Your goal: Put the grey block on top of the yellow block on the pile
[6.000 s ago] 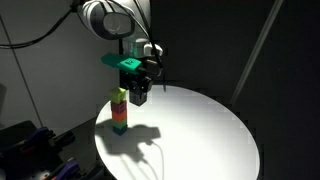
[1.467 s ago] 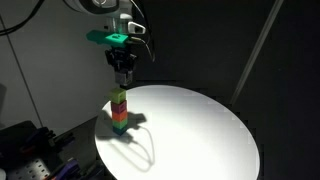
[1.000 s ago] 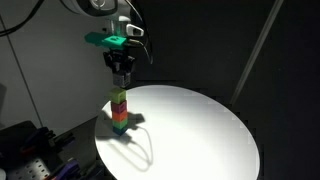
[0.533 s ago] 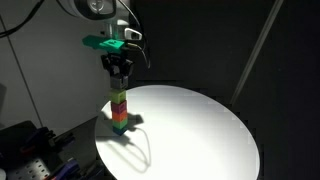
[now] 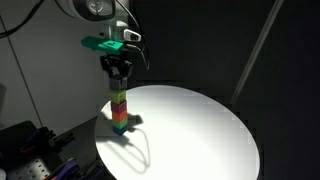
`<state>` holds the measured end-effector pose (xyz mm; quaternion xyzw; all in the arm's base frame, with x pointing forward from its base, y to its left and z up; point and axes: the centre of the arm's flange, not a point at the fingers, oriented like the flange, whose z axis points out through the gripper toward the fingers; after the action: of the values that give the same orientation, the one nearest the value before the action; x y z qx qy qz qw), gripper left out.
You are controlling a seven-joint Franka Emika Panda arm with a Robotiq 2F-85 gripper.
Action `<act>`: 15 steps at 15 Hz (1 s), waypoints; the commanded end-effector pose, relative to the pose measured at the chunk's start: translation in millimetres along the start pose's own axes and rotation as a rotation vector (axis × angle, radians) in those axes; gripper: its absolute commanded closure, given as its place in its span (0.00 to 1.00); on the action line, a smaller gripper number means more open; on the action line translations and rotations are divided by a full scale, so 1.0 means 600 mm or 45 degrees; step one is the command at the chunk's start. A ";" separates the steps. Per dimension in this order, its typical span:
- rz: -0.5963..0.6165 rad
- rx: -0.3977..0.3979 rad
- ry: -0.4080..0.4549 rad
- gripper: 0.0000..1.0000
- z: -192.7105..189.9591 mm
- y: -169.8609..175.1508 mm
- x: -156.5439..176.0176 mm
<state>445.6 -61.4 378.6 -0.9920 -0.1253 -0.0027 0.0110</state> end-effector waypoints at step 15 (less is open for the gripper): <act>-0.010 -0.032 0.000 0.69 0.002 0.001 -0.004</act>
<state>443.9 -61.4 375.8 -0.9918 -0.1279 0.0003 0.0084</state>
